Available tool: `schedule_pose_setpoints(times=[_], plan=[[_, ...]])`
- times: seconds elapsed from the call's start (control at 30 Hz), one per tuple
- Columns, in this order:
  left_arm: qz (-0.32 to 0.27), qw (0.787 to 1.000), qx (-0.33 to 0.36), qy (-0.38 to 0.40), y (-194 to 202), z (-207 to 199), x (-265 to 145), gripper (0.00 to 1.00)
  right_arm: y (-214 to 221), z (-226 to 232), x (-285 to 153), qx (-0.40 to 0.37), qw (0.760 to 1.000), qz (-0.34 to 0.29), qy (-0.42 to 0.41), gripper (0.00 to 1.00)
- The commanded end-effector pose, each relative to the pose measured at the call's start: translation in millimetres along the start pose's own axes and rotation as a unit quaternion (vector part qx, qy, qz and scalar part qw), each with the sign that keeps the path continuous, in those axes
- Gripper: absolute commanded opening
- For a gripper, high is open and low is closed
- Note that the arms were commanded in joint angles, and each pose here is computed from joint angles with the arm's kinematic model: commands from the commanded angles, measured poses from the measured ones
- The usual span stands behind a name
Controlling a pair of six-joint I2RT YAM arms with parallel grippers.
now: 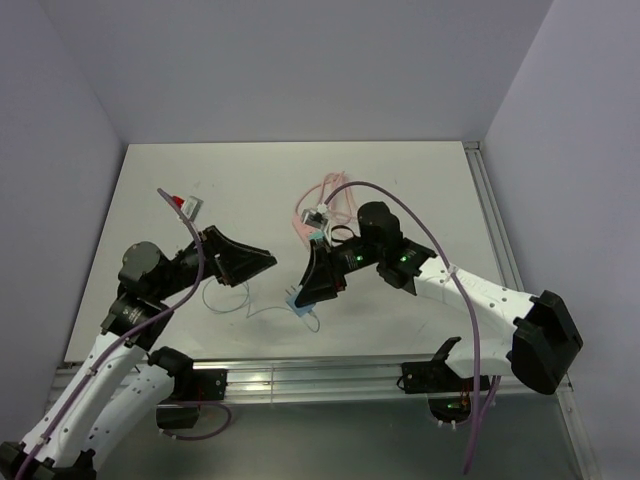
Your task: Insert the plug
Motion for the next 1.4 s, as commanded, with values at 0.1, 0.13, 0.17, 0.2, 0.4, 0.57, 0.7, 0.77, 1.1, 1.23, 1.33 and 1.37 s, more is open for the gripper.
schedule_pose_setpoints(times=[0.1, 0.13, 0.17, 0.2, 0.4, 0.57, 0.7, 0.77, 1.1, 1.23, 1.33, 1.37], plan=[[0.028, 0.997, 0.061, 0.029, 5, -21, 19, 0.95, -25, 24, -16, -0.026, 0.999, -0.045, -0.017, 0.0], [0.038, 0.997, 0.055, 0.025, 12, -16, 24, 0.92, -32, 24, -21, -0.025, 0.998, -0.058, -0.014, 0.0], [0.043, 0.997, 0.054, 0.03, 17, -19, 27, 0.91, -34, 24, -23, -0.023, 0.998, -0.063, -0.014, 0.0], [0.045, 0.997, 0.055, 0.029, 19, -18, 29, 0.9, -36, 23, -24, -0.021, 0.997, -0.067, -0.014, 0.0], [0.045, 0.997, 0.057, 0.012, 22, -15, 33, 0.82, -42, 28, -31, -0.03, 0.996, -0.079, -0.013, 0.0], [0.053, 0.997, 0.052, 0.016, 27, -13, 35, 0.73, -42, 27, -33, -0.027, 0.996, -0.084, -0.013, 0.0], [0.058, 0.997, 0.046, 0.017, 32, -11, 35, 0.62, -43, 33, -35, -0.031, 0.995, -0.088, -0.018, 0.0], [0.056, 0.997, 0.045, 0.019, 31, -12, 35, 0.59, -43, 35, -36, -0.034, 0.996, -0.086, -0.02, 0.0], [0.069, 0.996, 0.024, 0.049, 36, -17, 43, 0.5, -41, 32, -34, -0.032, 0.996, -0.083, -0.023, 0.0], [0.066, 0.996, 0.027, 0.055, 36, -20, 41, 0.43, -43, 31, -34, -0.031, 0.995, -0.089, -0.018, 0.0], [0.066, 0.996, 0.028, 0.059, 36, -22, 40, 0.35, -45, 32, -34, -0.028, 0.996, -0.087, -0.022, 0.0], [0.065, 0.996, 0.028, 0.061, 36, -23, 40, 0.32, -45, 29, -33, -0.022, 0.996, -0.086, -0.02, 0.0]])
Point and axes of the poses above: each gripper's point midway between its finger pads, its own x axis out along the fingers, its own z axis along the line the jaws close on, y = z × x, the point moved 1 cm from there along -x, back along the fingers, and after that the axes turned 12 degrees about x, right-handed, at the moved point
